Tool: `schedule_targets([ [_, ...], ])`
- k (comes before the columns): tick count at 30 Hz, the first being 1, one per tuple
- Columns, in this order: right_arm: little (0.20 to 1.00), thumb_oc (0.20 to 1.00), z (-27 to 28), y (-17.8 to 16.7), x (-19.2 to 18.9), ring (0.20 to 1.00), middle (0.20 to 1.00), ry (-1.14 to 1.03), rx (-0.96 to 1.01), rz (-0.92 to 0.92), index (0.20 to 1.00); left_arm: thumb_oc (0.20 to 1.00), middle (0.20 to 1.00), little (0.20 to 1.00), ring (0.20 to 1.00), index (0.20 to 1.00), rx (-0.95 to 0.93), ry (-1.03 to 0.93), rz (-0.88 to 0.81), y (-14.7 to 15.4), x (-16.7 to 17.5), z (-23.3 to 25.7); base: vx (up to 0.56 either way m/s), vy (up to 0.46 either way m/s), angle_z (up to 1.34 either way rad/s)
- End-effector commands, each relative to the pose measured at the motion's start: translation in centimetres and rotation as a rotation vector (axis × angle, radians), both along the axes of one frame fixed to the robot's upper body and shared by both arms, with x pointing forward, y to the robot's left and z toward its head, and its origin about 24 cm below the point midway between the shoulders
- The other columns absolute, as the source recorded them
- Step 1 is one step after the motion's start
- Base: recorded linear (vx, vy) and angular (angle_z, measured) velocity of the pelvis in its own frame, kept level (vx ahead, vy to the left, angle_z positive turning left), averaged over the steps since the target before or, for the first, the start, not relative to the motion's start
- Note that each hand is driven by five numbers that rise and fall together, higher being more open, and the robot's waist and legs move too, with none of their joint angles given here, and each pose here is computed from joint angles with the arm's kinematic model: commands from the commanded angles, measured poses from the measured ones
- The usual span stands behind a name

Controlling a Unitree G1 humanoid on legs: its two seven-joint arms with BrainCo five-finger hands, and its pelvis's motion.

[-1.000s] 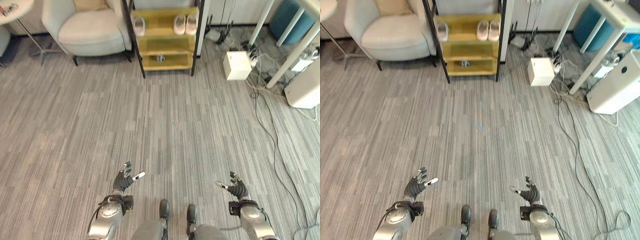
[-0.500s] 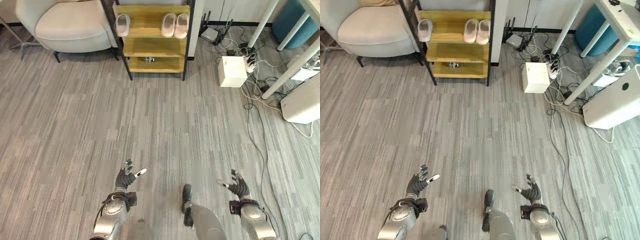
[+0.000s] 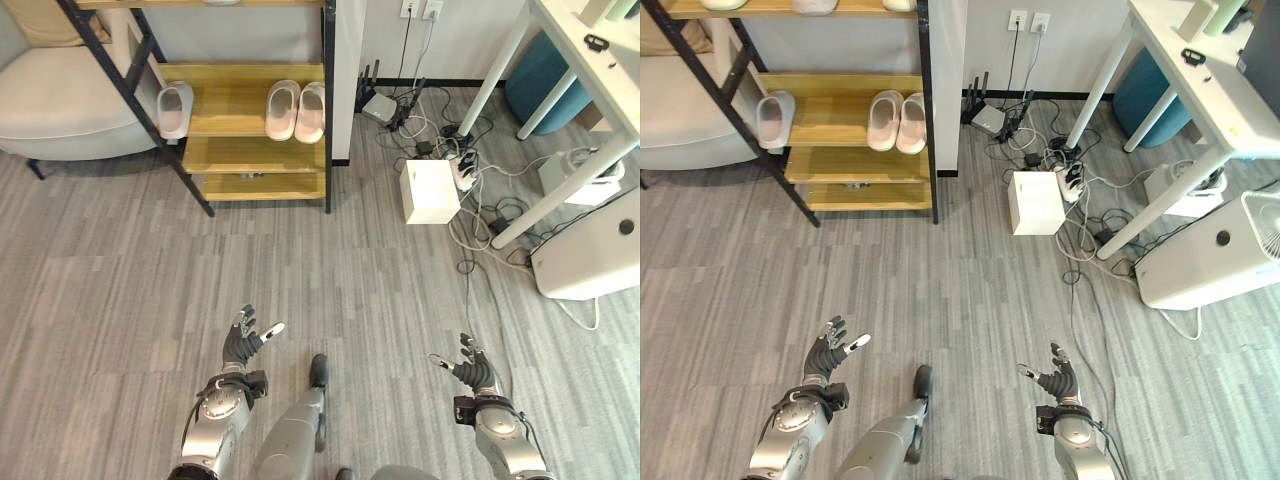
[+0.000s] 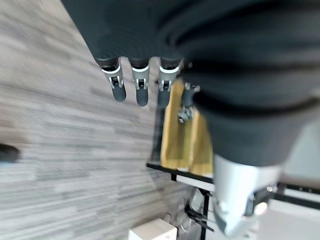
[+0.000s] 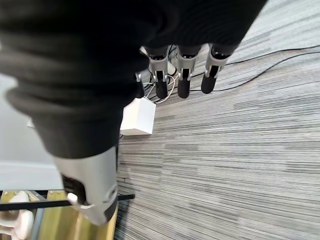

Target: Arrange the slippers neatly on the shoe rack.

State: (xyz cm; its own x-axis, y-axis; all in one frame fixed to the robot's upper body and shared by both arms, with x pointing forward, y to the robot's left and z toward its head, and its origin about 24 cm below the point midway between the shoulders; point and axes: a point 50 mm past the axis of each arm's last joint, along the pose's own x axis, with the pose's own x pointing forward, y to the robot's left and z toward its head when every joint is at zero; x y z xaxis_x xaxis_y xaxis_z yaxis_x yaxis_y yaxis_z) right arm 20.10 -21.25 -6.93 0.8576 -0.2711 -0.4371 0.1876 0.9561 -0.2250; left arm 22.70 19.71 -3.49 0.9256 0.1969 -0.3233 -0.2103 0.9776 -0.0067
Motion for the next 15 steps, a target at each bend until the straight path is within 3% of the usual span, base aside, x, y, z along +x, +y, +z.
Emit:
schedule_targets([
  [1, 1.0, 1.0, 1.7, 0.4, 2.0, 1.0, 1.0, -0.089, 0.008, 0.042, 1.0, 1.0, 1.0, 1.0, 1.0, 1.0, 0.087, -0.114, -0.028, 1.1, 0.9, 2.4, 0.12, 0.121, 0.32],
  [9, 1.0, 1.0, 0.6, 0.8, 0.8, 1.0, 1.0, -0.034, 0.028, 0.035, 1.0, 1.0, 1.0, 1.0, 1.0, 1.0, 0.112, -0.105, -0.035, 1.8, 0.3, 2.5, 0.13, 0.183, 0.23],
  [15, 1.0, 1.0, 0.0, 0.2, 0.4, 1.0, 1.0, -0.002, 0.032, -0.003, 1.0, 1.0, 1.0, 1.0, 1.0, 1.0, 0.097, -0.1, -0.024, 1.6, 0.4, 2.1, 0.37, -0.009, 0.1],
])
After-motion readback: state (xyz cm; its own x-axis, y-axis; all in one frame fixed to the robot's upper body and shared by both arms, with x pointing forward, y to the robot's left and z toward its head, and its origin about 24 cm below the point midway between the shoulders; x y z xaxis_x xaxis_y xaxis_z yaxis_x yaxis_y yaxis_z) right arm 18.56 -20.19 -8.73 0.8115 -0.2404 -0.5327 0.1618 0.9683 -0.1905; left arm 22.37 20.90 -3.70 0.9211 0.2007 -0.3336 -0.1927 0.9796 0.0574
